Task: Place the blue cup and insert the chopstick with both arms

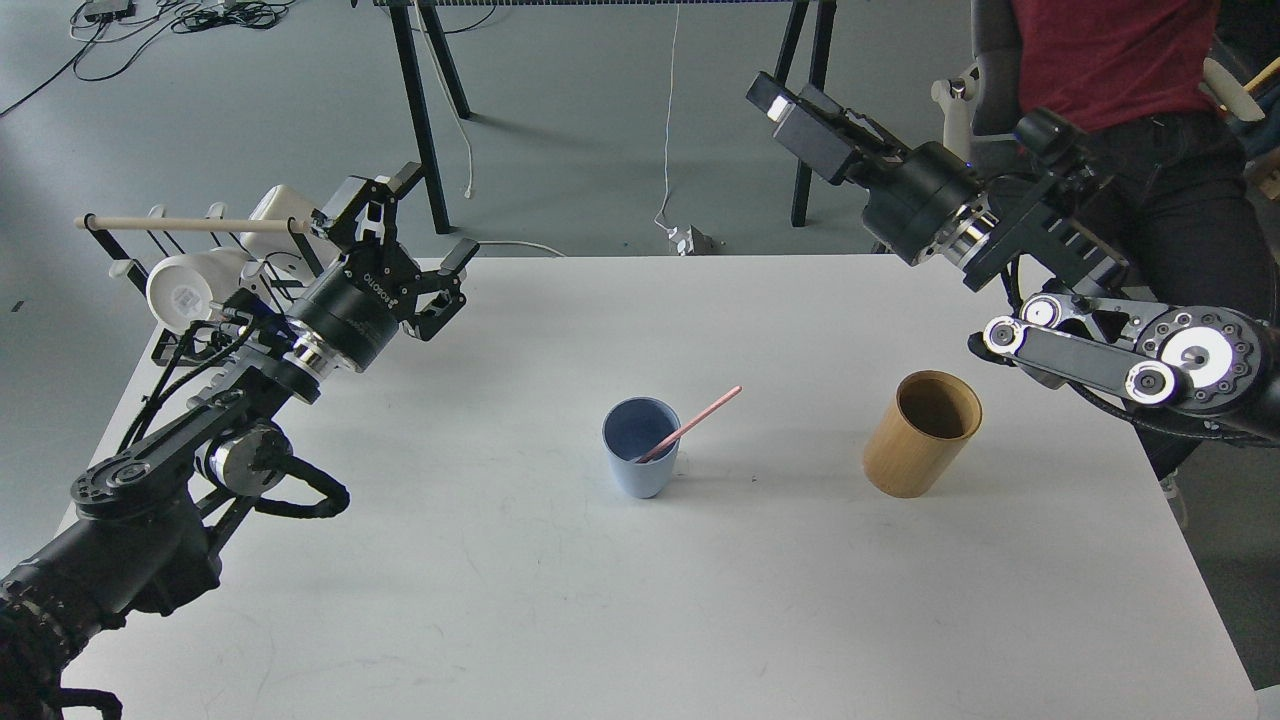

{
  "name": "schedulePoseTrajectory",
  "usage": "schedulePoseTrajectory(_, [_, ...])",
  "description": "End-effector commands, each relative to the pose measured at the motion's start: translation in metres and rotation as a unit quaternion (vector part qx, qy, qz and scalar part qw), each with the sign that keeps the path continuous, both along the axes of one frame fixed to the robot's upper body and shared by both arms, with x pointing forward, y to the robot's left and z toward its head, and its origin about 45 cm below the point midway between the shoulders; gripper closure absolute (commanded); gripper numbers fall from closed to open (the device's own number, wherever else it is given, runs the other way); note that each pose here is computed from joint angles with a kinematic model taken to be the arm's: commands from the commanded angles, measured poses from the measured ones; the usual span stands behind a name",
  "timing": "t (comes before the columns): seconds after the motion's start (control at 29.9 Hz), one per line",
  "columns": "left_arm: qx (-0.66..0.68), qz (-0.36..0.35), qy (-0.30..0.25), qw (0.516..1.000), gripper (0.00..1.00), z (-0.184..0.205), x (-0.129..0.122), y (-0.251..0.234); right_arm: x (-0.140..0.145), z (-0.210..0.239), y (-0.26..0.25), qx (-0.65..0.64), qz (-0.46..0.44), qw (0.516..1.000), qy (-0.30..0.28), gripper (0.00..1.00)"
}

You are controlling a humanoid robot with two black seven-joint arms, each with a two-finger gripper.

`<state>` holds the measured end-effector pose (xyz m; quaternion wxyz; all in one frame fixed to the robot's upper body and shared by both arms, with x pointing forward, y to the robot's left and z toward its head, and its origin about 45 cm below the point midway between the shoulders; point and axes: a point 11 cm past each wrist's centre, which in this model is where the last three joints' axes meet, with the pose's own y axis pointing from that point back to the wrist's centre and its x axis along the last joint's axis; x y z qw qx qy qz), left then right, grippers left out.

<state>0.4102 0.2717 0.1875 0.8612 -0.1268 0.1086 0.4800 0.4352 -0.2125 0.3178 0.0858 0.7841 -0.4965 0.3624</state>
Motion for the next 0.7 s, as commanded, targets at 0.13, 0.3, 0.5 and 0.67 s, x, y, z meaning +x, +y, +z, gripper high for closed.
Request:
schedulePoseTrajectory(0.13, [-0.008, 0.026, -0.022, 0.999, 0.02, 0.019, 0.009, 0.019, -0.022, -0.006, -0.019, 0.236, -0.036, 0.962, 0.133, 0.14])
schedulePoseTrajectory(0.3, [0.000, 0.040, -0.029, 0.999, 0.02, 0.026, 0.010, 0.036, -0.034, -0.016, -0.017, 0.315, 0.038, 0.928, 0.196, 0.11])
schedulePoseTrajectory(0.5, [0.004, 0.053, -0.035, 0.998, 0.02, 0.032, 0.011, 0.049, -0.042, -0.022, -0.014, 0.383, 0.132, 0.878, 0.256, 0.06])
schedulePoseTrajectory(0.67, [-0.001, 0.062, -0.033, 0.998, 0.02, 0.031, 0.009, 0.055, -0.040, -0.023, -0.016, 0.390, 0.133, 0.874, 0.259, 0.03])
